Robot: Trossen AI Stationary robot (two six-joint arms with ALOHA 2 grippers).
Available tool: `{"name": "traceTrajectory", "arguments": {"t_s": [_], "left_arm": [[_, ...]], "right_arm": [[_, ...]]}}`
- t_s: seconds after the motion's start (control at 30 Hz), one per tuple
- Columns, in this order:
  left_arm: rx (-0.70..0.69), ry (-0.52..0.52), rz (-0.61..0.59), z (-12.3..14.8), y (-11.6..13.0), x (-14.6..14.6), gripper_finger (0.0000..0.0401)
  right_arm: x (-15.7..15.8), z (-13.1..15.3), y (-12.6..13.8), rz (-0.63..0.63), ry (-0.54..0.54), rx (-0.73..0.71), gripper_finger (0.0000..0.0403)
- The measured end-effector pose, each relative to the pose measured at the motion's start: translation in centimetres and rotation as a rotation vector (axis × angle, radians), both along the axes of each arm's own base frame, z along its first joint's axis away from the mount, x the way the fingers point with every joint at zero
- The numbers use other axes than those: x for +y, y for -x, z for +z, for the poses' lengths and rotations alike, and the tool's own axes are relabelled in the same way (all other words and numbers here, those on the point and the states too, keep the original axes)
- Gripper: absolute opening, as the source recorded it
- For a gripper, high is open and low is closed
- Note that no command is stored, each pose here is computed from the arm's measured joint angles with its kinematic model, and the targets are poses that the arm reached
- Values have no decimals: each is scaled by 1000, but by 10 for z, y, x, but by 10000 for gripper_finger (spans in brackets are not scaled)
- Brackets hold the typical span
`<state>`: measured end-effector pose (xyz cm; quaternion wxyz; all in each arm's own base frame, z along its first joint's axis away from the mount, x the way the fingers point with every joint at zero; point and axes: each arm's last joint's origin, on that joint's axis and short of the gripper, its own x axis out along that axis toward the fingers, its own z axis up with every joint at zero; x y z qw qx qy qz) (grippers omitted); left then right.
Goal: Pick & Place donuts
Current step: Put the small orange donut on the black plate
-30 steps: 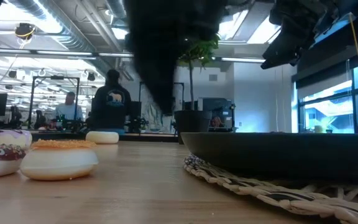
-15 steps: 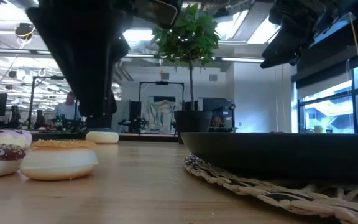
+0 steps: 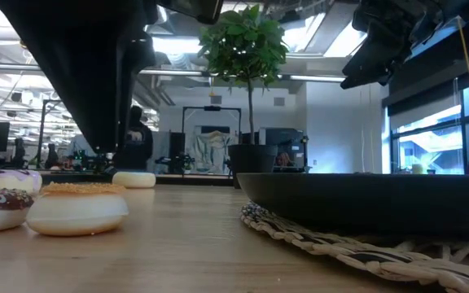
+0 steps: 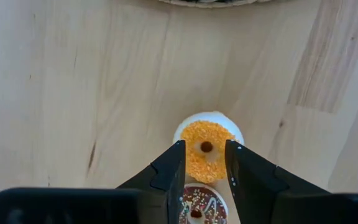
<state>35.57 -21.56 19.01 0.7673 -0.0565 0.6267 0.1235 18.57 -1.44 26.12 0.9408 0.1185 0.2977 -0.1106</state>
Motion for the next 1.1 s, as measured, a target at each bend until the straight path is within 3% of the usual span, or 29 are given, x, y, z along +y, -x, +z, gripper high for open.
{"name": "traceTrajectory", "arguments": {"t_s": [0.8,1.1], "left_arm": [[55,-123,69,-3,9,10,52],[-63,-75,48,-4,22,19,29]], "right_arm": [[0,0,0,2,3,1,214],[0,0,0,1,3,-3,214]]}}
